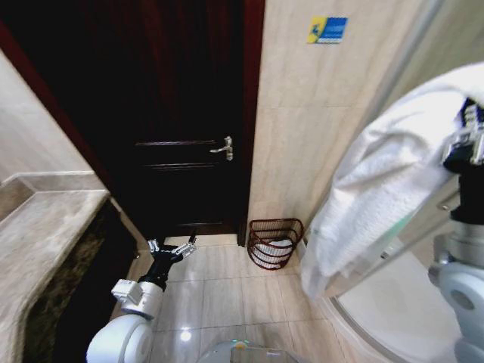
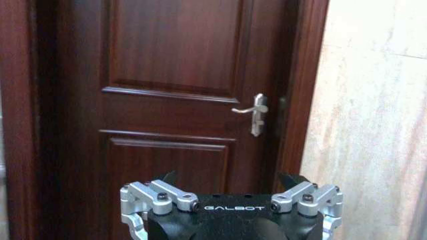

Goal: Discard the used towel into the hamper.

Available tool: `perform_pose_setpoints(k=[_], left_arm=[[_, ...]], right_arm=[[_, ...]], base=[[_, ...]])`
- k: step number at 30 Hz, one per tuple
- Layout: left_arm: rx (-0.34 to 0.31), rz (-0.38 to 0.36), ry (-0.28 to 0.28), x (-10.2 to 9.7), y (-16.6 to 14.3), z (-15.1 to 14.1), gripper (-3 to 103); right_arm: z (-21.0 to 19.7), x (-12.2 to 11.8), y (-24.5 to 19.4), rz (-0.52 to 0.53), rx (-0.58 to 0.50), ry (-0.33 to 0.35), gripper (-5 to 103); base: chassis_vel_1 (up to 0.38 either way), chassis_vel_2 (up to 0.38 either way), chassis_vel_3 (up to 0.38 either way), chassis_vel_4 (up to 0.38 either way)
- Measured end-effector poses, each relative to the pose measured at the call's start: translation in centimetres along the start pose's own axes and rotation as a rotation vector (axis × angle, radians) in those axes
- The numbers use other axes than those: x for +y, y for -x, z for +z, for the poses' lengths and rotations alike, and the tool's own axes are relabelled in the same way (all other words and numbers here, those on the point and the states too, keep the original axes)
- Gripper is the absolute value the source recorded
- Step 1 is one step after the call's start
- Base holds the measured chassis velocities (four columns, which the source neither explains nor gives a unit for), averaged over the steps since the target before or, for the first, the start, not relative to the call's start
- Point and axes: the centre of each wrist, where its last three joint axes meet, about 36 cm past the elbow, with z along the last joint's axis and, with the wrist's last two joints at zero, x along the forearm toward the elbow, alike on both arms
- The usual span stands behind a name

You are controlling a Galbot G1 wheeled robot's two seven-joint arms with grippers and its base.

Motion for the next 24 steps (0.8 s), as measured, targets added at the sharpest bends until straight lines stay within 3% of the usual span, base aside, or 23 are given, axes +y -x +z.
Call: perform_pose_setpoints(k=[14, 24], left_arm=[[0.0, 0.0, 0.0, 0.0, 0.0, 0.0, 100], [0.0, 0.0, 0.0, 0.0, 0.0, 0.0, 100]], right_arm=[[3.0, -2.6, 5.1, -0.076, -0.008, 0.036, 9], [7.9, -3.4, 7.3, -0.062, 0.032, 0.081, 9]], base=[[0.002, 0.003, 0.004, 0.004], [0.0, 0.0, 0.0, 0.0]])
